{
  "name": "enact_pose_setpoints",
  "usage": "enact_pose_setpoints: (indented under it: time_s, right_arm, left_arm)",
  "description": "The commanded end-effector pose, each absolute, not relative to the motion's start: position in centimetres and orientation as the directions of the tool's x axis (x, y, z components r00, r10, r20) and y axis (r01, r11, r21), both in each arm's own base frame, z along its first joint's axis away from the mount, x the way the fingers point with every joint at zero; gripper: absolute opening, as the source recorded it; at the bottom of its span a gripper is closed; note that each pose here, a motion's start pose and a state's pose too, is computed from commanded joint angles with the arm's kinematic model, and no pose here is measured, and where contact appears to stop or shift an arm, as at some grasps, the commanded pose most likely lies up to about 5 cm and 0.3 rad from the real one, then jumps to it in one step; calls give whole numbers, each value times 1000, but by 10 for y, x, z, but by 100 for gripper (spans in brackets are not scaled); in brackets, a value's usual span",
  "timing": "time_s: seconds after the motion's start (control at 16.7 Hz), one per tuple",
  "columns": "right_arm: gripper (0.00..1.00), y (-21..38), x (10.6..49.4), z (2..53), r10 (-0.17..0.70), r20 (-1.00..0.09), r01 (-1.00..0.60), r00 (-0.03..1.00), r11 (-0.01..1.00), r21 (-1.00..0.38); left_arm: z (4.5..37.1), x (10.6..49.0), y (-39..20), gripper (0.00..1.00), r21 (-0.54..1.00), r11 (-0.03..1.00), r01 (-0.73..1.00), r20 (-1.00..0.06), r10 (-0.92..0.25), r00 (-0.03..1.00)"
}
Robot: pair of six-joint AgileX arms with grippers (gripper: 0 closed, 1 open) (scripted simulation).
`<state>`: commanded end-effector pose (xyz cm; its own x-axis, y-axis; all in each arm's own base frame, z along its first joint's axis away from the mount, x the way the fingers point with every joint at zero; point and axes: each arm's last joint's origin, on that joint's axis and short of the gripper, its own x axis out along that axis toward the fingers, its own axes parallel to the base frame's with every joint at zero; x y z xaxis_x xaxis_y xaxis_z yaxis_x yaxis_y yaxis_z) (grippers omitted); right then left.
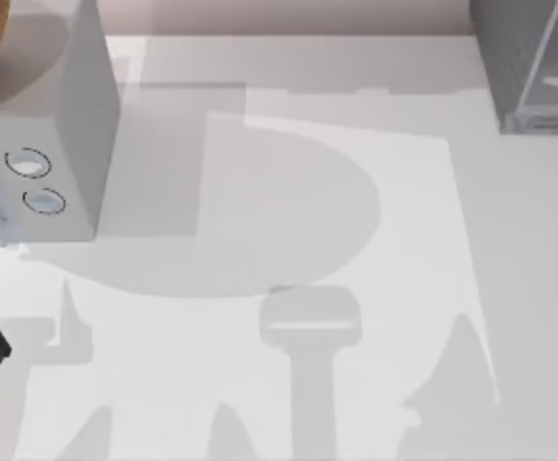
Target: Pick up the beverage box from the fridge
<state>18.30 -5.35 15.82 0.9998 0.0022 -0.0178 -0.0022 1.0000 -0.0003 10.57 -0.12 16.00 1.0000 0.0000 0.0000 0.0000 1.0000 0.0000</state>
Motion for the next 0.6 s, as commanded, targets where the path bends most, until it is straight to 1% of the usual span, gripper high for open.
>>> enact_pose_setpoints:
  time_s: [0.3,0.6]
  right_arm:
    - [100,-82,200,132,0,-18,0,1000,1000,6]
    - [100,-100,204,113,0,-3,0,1000,1000,1]
  left_arm:
    - [160,106,-1,100,0,1000,0,0,0,1000]
    - [160,106,-1,100,0,1000,0,0,0,1000]
